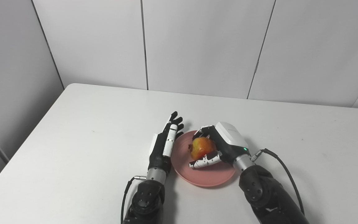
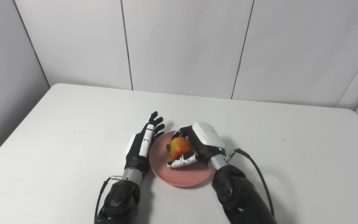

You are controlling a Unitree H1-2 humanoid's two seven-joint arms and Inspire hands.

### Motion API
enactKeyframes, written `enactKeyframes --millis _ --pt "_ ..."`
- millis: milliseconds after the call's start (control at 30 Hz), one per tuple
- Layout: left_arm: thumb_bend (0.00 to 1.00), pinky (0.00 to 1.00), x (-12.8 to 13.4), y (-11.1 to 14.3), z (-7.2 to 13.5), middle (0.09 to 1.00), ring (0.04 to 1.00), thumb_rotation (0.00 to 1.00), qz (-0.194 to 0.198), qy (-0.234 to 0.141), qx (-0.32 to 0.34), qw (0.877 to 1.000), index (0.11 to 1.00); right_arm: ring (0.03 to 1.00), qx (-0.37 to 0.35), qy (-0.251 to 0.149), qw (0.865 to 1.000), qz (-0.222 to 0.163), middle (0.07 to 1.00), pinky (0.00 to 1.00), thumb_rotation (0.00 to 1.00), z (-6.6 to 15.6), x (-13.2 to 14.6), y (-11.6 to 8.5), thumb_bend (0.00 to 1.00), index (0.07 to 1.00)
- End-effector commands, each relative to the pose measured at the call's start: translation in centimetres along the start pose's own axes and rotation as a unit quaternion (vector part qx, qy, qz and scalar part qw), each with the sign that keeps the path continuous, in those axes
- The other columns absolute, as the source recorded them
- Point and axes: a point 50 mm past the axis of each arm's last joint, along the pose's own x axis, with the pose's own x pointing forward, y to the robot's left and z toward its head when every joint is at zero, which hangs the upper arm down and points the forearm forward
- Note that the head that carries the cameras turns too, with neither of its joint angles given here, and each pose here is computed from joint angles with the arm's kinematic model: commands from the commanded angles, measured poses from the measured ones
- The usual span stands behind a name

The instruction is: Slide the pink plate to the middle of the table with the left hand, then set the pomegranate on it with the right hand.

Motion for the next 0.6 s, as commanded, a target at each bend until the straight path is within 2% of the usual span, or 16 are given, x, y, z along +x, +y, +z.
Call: enactKeyframes --millis 0,133,267,433,467,533,567 --pt "0.42 0.87 0.48 -0.27 0.18 0.923 0.905 1.0 0.001 0.0 0.003 1.0 0.927 0.33 -0.016 -0.011 1.0 -0.003 0.39 0.26 0.09 0.38 0.45 -0.58 0.48 0.458" --pt "0.43 0.87 0.44 -0.22 0.29 0.924 0.906 1.0 0.0 0.0 0.003 1.0 0.928 0.312 -0.029 -0.006 1.0 -0.009 0.381 0.24 0.13 0.37 0.38 -0.6 0.5 0.478" --pt "0.42 0.86 0.4 -0.23 0.39 0.921 0.904 1.0 0.002 0.001 0.002 1.0 0.926 0.332 -0.027 -0.003 1.0 -0.009 0.417 0.24 0.15 0.47 0.25 -0.75 0.51 0.486" --pt "0.43 0.87 0.37 -0.24 0.45 0.924 0.907 1.0 0.0 0.001 0.006 1.0 0.929 0.449 -0.031 -0.007 0.999 -0.008 0.526 0.35 0.16 0.61 0.06 -0.95 0.52 0.492" --pt "0.43 0.87 0.38 -0.24 0.46 0.925 0.909 1.0 0.0 0.001 0.006 1.0 0.93 0.508 -0.031 -0.008 0.999 -0.008 0.582 0.41 0.28 0.65 0.02 -1.01 0.65 0.587" --pt "0.44 0.89 0.39 -0.19 0.41 0.927 0.913 1.0 -0.001 0.002 0.005 1.0 0.931 0.555 -0.029 -0.009 1.0 -0.006 0.63 0.45 0.38 0.78 -0.13 -1.18 0.74 0.666" --pt "0.44 0.89 0.4 -0.15 0.36 0.928 0.914 1.0 -0.002 0.002 0.006 1.0 0.932 0.557 -0.029 -0.01 1.0 -0.006 0.632 0.45 0.39 0.89 -0.22 -1.3 0.75 0.67"
